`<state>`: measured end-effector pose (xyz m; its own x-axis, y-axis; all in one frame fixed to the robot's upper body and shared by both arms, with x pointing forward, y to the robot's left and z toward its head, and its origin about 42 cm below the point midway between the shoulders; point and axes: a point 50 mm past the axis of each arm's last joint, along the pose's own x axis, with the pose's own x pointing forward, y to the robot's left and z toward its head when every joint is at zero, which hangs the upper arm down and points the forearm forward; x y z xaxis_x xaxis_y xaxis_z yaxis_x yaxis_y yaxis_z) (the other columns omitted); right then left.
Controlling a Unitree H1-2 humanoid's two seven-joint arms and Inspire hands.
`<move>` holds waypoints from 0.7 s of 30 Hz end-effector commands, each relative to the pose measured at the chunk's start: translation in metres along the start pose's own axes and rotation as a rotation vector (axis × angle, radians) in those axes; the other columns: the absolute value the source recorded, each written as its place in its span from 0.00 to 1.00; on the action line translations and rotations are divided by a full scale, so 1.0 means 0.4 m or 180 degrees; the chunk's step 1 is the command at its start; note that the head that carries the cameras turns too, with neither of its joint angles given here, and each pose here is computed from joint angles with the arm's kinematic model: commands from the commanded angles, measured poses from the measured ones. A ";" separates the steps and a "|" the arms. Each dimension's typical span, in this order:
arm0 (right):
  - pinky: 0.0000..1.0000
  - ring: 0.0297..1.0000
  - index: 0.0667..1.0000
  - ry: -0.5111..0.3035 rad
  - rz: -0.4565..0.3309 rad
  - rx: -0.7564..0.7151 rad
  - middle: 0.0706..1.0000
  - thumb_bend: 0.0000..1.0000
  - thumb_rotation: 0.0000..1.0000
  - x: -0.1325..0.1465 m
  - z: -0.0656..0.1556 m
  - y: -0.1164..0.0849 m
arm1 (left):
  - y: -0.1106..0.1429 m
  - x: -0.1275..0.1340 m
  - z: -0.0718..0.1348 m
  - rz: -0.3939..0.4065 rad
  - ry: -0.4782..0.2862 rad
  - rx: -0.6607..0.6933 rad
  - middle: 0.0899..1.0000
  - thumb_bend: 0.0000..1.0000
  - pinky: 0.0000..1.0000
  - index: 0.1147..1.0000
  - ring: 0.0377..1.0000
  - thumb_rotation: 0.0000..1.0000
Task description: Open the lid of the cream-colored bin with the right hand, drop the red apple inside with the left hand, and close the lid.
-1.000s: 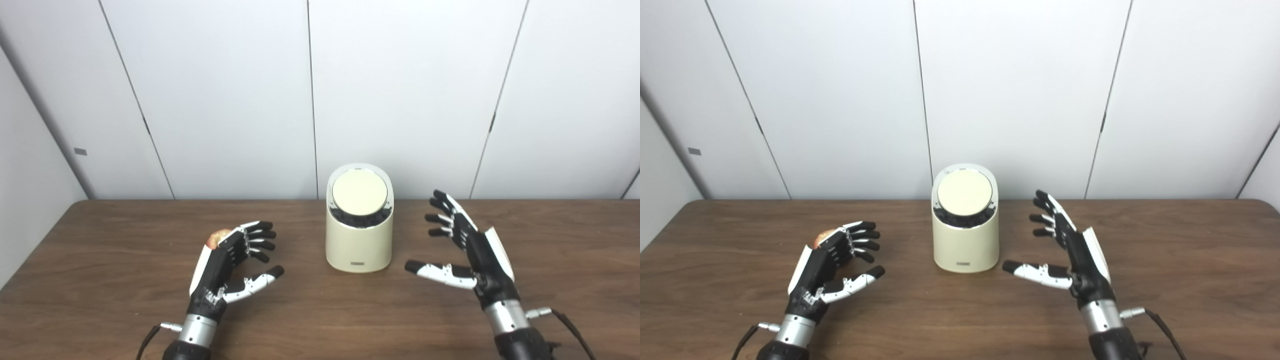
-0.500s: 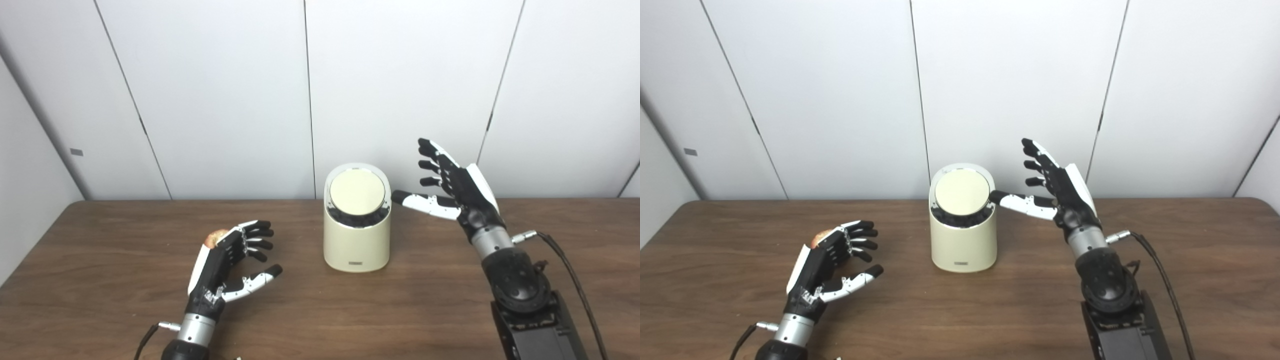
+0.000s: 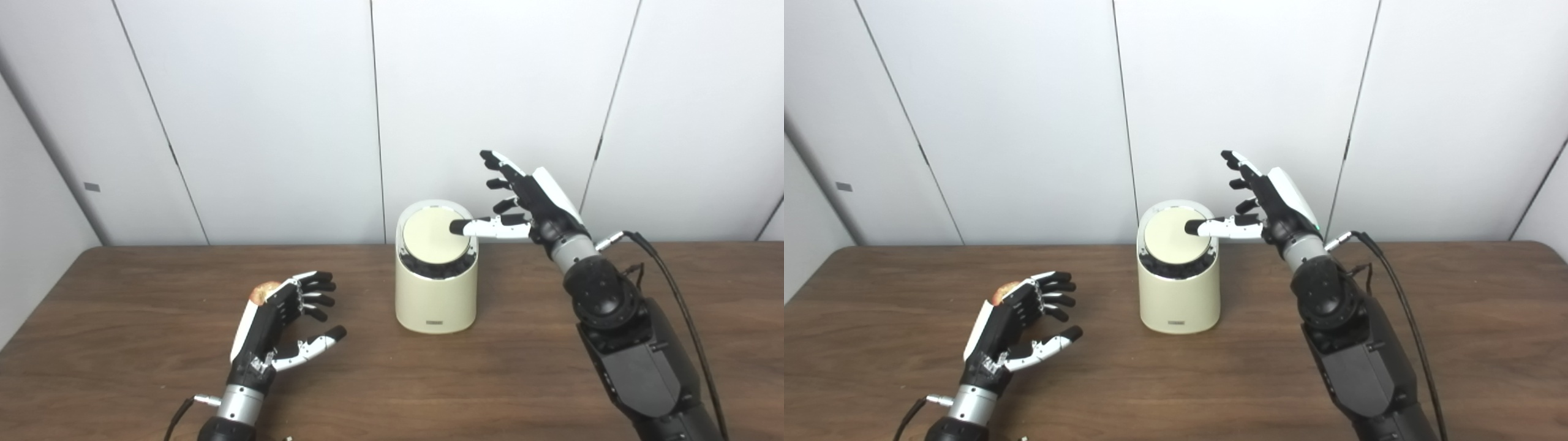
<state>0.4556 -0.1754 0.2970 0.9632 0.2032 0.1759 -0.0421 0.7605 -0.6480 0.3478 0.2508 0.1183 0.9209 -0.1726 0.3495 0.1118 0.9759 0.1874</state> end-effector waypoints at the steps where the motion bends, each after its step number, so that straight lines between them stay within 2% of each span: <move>1: 0.69 0.88 0.93 -0.0210 -0.0087 -0.0053 0.93 0.84 0.33 0.031 0.069 -0.029 | -0.029 -0.064 -0.052 -0.0006 0.0254 -0.0104 0.69 0.67 0.54 0.71 0.63 0.00; 5: 0.69 0.88 0.93 -0.0226 -0.0074 -0.0098 0.94 0.84 0.30 0.036 0.072 -0.015 | -0.031 -0.064 -0.051 0.0005 0.0251 -0.0073 0.69 0.66 0.54 0.71 0.64 0.00; 9: 0.66 0.85 0.93 -0.0195 -0.0036 -0.0201 0.93 0.85 0.32 0.043 0.073 -0.001 | -0.034 -0.063 -0.050 0.0013 0.0245 -0.0064 0.69 0.66 0.54 0.71 0.64 0.00; 16: 0.71 0.88 0.93 -0.0266 0.0020 -0.0608 0.93 0.89 0.35 0.057 0.077 0.019 | -0.042 -0.062 -0.046 0.0013 0.0229 -0.0083 0.69 0.66 0.54 0.71 0.64 0.00; 21: 0.73 0.88 0.93 -0.0265 0.0047 -0.0726 0.92 0.92 0.34 0.067 0.080 0.021 | -0.049 -0.061 -0.042 0.0011 0.0210 -0.0090 0.70 0.66 0.54 0.72 0.64 0.00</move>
<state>0.4660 -0.1478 0.2815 0.9648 0.2418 0.1038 -0.0694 0.6144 -0.7859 0.3474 0.2487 0.1192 0.9189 -0.1749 0.3535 0.1122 0.9752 0.1910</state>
